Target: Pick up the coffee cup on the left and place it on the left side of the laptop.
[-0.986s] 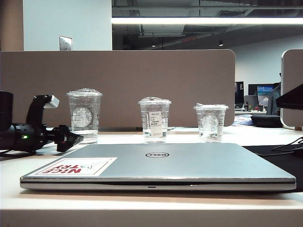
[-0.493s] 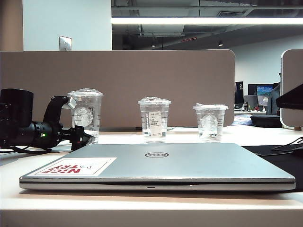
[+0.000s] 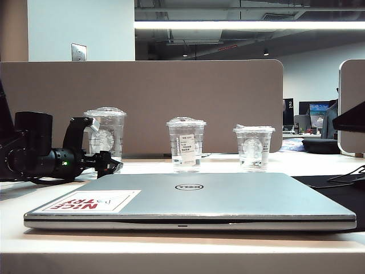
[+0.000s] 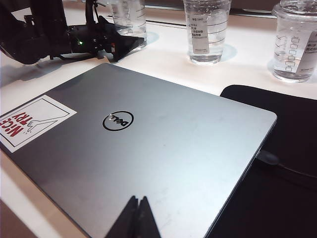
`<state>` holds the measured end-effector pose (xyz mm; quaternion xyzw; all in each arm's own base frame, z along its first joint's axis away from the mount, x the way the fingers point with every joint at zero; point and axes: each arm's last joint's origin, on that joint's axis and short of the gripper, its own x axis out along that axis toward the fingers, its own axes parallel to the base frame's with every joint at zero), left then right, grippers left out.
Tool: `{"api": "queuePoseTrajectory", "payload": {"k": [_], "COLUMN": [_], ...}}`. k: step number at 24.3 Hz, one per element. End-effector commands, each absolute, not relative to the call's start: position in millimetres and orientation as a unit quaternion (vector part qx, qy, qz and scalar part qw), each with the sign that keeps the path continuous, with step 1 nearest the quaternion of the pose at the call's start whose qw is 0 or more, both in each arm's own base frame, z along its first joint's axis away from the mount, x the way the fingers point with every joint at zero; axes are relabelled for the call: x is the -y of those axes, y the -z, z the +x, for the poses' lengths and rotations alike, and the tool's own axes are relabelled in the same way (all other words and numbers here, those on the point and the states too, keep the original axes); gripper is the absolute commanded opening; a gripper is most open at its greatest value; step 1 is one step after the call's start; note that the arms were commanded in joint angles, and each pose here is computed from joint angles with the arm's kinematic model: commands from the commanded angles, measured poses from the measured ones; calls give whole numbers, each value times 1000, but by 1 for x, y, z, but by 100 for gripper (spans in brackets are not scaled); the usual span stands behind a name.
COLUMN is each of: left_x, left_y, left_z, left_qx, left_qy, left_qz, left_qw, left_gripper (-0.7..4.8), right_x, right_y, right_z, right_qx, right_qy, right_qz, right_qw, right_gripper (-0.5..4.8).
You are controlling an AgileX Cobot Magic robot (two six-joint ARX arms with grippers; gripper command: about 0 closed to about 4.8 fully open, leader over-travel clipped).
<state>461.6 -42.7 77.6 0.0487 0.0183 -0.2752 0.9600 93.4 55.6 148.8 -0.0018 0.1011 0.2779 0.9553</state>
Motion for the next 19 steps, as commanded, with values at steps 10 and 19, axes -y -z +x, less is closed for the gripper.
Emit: {"api": "queuePoseTrajectory", "payload": {"k": [10, 19], "left_x": [43, 24], "left_y": [-73, -110], "left_z": [462, 452], "left_qx": [-32, 20], "left_qy": [277, 283], "left_qz": [48, 46], "left_qw": [959, 958], "left_gripper": [327, 326], "right_x": [-56, -56], "right_y": [-149, -149], "right_z": [94, 94], "right_qx": [-95, -95], "right_qy": [-278, -278], "right_qz": [0, 0], "right_qw": [956, 956], "right_gripper": [-5, -5]}}
